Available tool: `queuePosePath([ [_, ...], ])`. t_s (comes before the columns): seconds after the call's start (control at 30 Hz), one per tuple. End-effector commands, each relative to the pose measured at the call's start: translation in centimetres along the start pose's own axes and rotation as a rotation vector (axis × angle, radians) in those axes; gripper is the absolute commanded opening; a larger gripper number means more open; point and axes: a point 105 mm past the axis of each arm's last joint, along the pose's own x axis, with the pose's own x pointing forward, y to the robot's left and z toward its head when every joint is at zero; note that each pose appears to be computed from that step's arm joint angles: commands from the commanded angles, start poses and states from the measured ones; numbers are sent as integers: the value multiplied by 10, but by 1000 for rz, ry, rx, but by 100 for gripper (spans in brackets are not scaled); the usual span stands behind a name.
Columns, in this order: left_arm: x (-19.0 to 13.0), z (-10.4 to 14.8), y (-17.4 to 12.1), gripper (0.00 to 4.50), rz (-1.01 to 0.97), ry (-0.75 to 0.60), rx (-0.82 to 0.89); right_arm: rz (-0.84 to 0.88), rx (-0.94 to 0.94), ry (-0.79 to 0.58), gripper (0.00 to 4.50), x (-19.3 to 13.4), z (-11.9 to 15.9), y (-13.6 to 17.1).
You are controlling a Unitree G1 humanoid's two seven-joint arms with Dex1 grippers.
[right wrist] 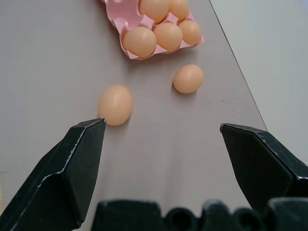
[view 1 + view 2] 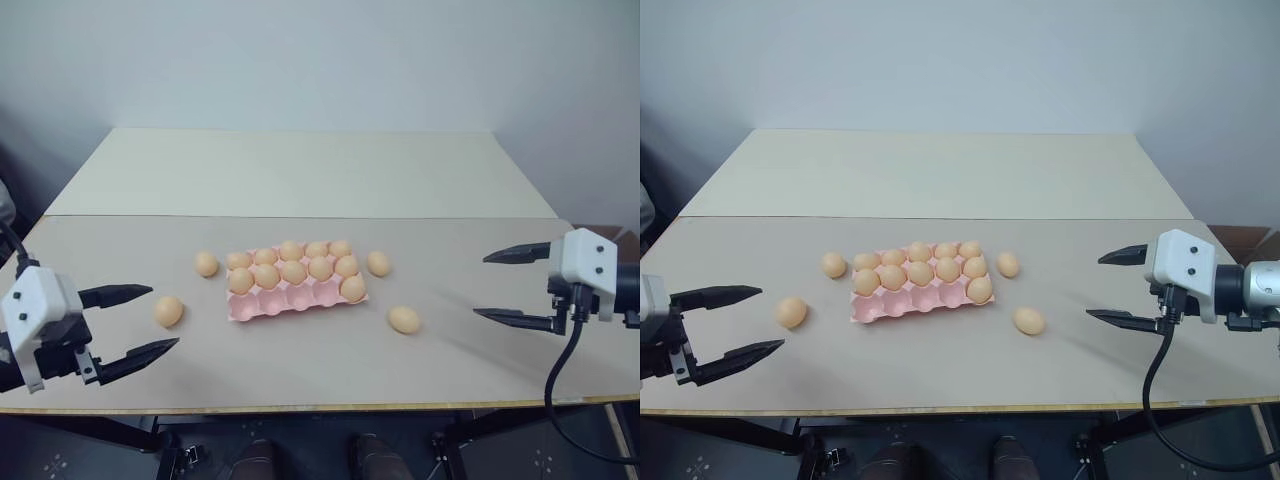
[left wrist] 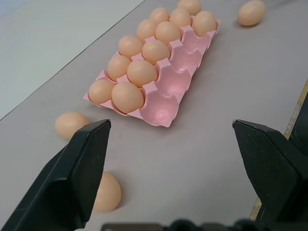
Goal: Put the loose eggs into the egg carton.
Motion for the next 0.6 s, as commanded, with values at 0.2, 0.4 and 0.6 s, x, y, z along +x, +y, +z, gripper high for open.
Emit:
queuePosePath([
  [0.2,0,2,3,439,48,-3,42,-22,-57,11,443,-8,10,-6],
  [0.4,0,-4,3,439,48,16,66,-29,-61,7,443,-8,11,-7],
  [0.6,2,-1,1,439,26,7,86,-36,-52,-12,443,-7,13,-8],
])
